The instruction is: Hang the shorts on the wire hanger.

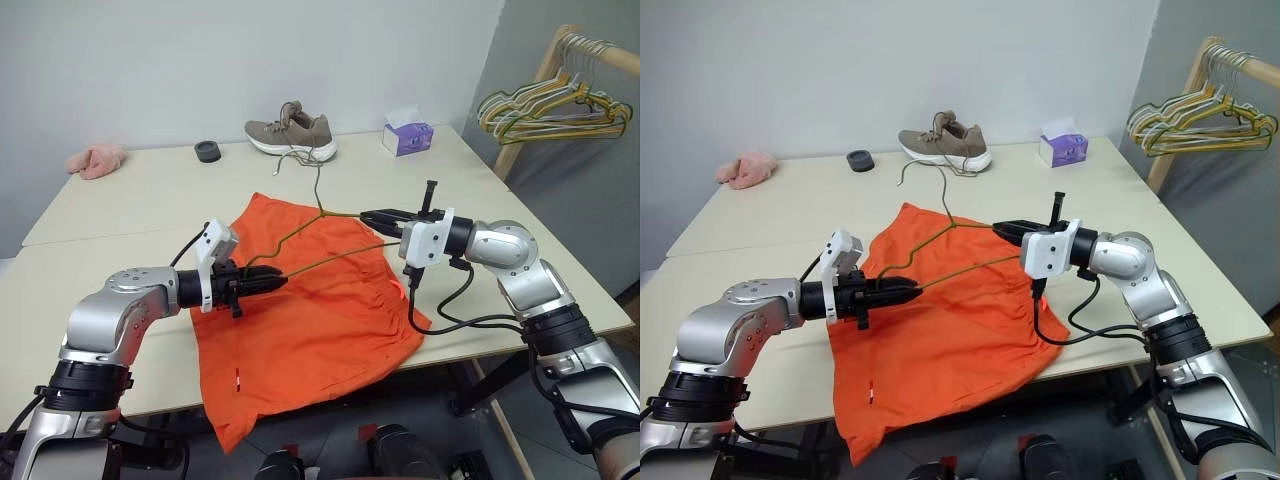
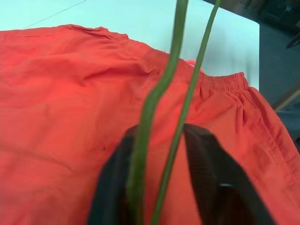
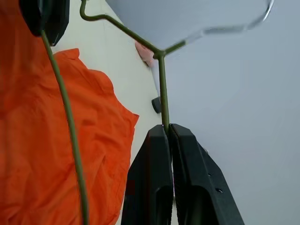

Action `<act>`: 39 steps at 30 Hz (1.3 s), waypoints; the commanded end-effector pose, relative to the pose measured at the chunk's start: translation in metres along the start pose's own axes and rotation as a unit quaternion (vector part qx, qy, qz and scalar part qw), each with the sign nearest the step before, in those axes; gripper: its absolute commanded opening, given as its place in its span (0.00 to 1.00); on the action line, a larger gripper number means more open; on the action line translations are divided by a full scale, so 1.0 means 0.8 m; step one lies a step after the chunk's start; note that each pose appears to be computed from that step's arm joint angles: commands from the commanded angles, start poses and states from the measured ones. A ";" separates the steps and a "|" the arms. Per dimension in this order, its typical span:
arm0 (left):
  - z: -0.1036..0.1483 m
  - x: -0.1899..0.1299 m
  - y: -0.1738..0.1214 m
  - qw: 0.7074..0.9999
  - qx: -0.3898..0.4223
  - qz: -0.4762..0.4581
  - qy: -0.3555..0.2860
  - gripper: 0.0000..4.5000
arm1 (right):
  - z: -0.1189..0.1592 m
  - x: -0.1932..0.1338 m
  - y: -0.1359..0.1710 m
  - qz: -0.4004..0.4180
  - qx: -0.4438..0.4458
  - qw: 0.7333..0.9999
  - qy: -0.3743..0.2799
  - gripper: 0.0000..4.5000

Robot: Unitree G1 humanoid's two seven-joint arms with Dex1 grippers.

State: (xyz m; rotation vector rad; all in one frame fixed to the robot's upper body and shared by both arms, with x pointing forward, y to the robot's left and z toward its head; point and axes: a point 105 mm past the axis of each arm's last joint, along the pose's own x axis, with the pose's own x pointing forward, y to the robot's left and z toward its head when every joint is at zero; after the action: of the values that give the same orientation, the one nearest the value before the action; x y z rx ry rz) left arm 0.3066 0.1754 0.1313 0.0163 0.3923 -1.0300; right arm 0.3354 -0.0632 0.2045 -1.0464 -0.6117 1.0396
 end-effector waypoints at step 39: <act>-0.018 -0.021 -0.056 0.980 0.126 -0.112 0.100 0.00 | -0.010 -0.047 0.081 0.326 0.246 0.901 0.149 0.63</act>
State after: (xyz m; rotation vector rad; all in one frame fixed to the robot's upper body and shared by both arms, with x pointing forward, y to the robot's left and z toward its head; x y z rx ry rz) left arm 0.2596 0.1723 0.1221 0.2737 0.4861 -1.2745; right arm 0.2996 -0.0971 0.1363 -0.8975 0.3138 1.4640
